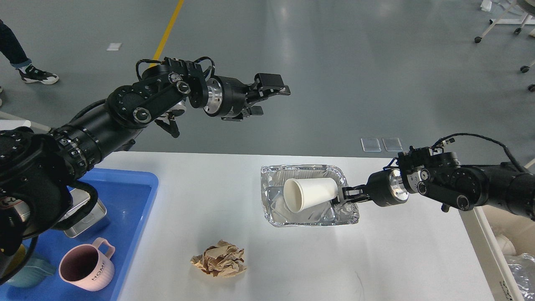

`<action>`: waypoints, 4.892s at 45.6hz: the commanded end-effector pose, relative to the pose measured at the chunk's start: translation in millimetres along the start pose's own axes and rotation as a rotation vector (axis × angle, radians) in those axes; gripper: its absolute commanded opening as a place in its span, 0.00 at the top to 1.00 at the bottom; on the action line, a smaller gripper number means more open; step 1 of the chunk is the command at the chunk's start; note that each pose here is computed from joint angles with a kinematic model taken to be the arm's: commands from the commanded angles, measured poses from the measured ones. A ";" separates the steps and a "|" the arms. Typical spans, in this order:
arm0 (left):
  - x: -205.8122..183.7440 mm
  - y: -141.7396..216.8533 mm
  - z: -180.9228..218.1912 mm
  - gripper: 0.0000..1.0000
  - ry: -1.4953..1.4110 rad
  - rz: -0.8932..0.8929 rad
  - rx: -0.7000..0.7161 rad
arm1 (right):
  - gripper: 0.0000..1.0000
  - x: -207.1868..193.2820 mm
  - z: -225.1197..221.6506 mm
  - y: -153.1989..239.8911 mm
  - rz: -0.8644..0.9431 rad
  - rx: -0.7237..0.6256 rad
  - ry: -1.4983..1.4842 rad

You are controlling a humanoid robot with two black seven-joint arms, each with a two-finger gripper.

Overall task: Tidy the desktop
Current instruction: 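Raise the left gripper away and back toward the bin, then lower the left gripper onto the crumpled brown paper and grasp it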

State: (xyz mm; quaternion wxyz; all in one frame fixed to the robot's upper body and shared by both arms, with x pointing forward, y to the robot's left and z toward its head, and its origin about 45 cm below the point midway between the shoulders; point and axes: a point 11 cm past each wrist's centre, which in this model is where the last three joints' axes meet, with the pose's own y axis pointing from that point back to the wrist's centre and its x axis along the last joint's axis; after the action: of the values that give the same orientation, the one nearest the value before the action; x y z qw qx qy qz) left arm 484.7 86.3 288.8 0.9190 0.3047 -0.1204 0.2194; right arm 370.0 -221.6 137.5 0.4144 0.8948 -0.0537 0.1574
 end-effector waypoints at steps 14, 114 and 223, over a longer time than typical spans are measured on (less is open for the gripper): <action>28.8 58.5 -72.7 0.02 0.099 0.014 0.104 | 1.00 10.4 -13.2 18.0 0.002 0.017 0.020; -110.3 452.8 -206.2 0.02 0.271 0.212 0.493 | 1.00 13.6 3.8 36.2 0.085 0.009 -0.027; -216.6 18.8 -192.5 0.95 -0.352 -0.568 0.415 | 1.00 -5.5 32.9 46.2 0.113 -0.028 -0.081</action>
State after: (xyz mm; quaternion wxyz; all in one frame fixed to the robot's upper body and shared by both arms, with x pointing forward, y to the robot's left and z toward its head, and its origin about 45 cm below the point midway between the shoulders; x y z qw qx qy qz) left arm 299.7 145.6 73.4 0.8337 0.5303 -0.1257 -0.0893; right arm 362.0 -275.4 148.9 0.4139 0.8906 -0.1217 0.1437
